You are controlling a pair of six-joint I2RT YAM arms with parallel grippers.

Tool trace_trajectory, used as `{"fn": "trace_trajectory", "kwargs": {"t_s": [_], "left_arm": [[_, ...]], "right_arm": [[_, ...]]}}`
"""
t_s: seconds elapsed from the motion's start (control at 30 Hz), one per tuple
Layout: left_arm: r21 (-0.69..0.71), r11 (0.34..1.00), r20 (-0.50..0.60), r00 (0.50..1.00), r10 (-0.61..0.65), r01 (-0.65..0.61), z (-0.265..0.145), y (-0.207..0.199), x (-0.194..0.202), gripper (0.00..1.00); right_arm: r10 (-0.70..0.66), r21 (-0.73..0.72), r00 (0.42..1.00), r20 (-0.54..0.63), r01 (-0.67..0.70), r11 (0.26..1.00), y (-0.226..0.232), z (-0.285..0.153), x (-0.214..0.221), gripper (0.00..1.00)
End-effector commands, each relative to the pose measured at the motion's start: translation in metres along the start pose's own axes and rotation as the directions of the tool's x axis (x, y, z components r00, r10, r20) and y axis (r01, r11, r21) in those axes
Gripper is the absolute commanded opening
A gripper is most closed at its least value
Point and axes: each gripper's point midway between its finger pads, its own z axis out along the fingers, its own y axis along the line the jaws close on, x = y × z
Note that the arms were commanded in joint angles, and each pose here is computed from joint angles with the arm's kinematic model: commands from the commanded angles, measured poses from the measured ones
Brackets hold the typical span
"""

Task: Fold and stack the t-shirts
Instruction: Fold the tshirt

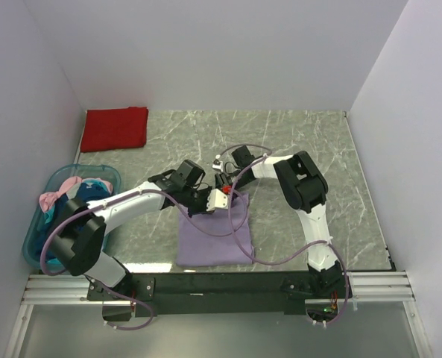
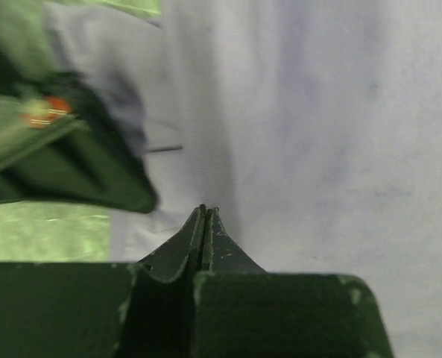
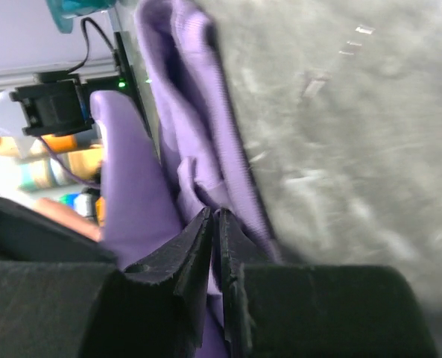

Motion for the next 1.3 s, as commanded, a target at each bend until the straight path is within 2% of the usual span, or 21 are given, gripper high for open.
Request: {"fn": "trace_trajectory", "kwargs": {"t_s": [0.0,0.3,0.73,1.27], "left_arm": [[-0.099,0.994,0.05,0.997,0.053,-0.048,-0.014,0.019,-0.022,0.0],[-0.161,0.982,0.053,0.993,0.104,-0.094,-0.018,0.038,-0.027,0.0],[-0.257,0.961,0.065,0.991,0.12,-0.099,-0.022,0.086,-0.026,0.0],[-0.33,0.94,0.039,0.994,0.104,-0.085,-0.015,0.109,-0.009,0.0]], "right_arm": [[0.015,-0.034,1.0,0.001,-0.015,0.999,-0.001,0.002,-0.007,0.17],[0.07,-0.056,0.997,-0.031,-0.072,0.996,-0.011,0.007,0.005,0.16],[0.074,-0.068,0.996,-0.055,-0.078,0.995,-0.014,0.008,0.012,0.16],[0.084,-0.068,0.995,-0.062,-0.088,0.994,-0.016,0.007,0.016,0.16]]}}
